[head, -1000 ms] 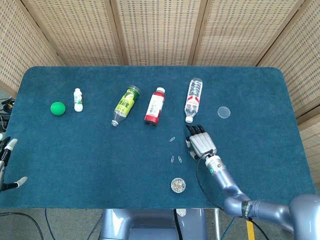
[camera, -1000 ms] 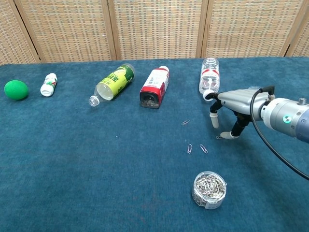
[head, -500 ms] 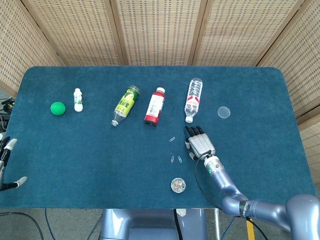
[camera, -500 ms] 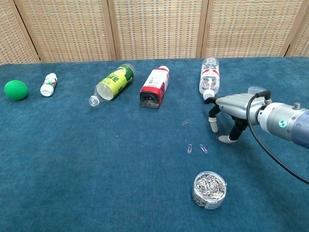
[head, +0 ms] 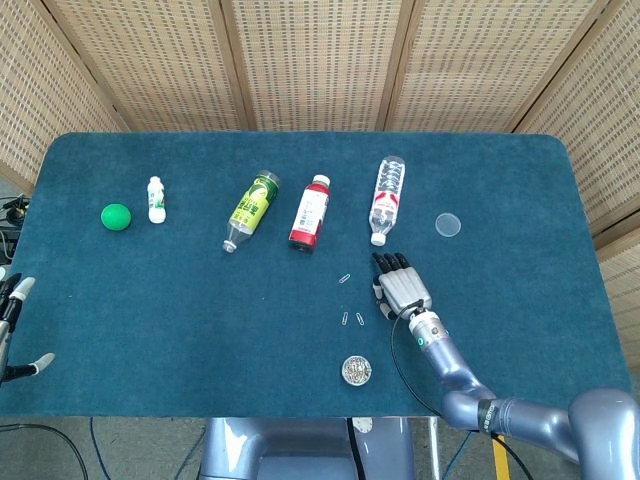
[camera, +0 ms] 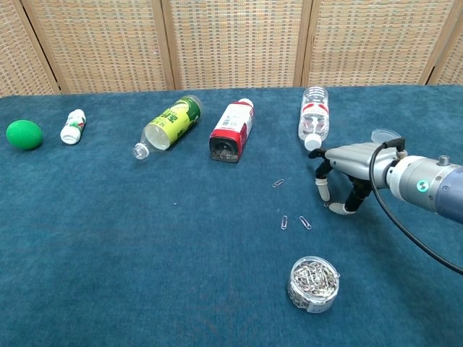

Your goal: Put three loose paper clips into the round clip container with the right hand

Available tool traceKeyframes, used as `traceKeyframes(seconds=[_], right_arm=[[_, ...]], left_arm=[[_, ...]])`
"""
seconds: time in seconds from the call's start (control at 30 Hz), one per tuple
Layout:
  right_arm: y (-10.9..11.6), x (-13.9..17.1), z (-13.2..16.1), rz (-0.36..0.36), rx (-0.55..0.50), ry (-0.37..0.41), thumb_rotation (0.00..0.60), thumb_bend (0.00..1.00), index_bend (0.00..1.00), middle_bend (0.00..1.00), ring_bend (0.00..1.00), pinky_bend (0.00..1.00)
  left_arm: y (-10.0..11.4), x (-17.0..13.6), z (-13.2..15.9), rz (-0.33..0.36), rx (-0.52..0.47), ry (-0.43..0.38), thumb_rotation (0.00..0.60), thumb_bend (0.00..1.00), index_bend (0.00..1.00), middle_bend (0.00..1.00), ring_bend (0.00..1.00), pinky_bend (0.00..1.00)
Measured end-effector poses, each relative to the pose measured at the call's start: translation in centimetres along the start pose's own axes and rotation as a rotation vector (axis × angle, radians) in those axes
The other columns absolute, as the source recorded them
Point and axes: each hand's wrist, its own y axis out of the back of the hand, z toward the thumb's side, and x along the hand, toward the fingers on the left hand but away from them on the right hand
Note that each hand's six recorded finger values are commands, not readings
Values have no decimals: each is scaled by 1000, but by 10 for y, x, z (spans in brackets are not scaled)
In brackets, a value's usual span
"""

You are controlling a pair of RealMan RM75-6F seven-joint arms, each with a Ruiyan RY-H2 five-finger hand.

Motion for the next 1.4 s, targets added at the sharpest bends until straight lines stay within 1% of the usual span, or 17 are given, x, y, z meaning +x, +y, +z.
traceKeyframes(seconds=[0.27, 0.5, 0.6, 0.67, 0.83, 1.07, 1.4], right_arm=[[-3, -1, -1, 13, 5, -2, 600, 429, 520, 0, 0, 6], [-5, -1, -2, 26, 11, -7, 600, 433, 520, 0, 0, 8], [-5, -1, -1, 27, 16, -5, 600, 433, 550, 0, 0, 16], [-6, -1, 0, 26, 18, -6, 600, 432, 589, 0, 0, 23], [-6, -2, -1, 11, 26, -5, 600, 433, 607, 0, 0, 29], [-1, 0, 1, -27, 12, 12, 600, 432, 622, 0, 0, 35], [12, 7, 3, -64, -7, 41, 600, 432, 626, 0, 0, 36]], left_arm=[[0, 0, 0, 0, 0, 1, 600, 0, 0, 0, 0, 0], [0, 0, 0, 0, 0, 1, 600, 0, 0, 0, 0, 0], [0, 0, 0, 0, 0, 1, 600, 0, 0, 0, 0, 0], [0, 0, 0, 0, -1, 1, 600, 0, 0, 0, 0, 0], [0, 0, 0, 1, -1, 1, 600, 0, 0, 0, 0, 0], [1, 0, 0, 2, -2, -1, 600, 0, 0, 0, 0, 0], [0, 0, 1, 0, -2, -4, 600, 0, 0, 0, 0, 0]])
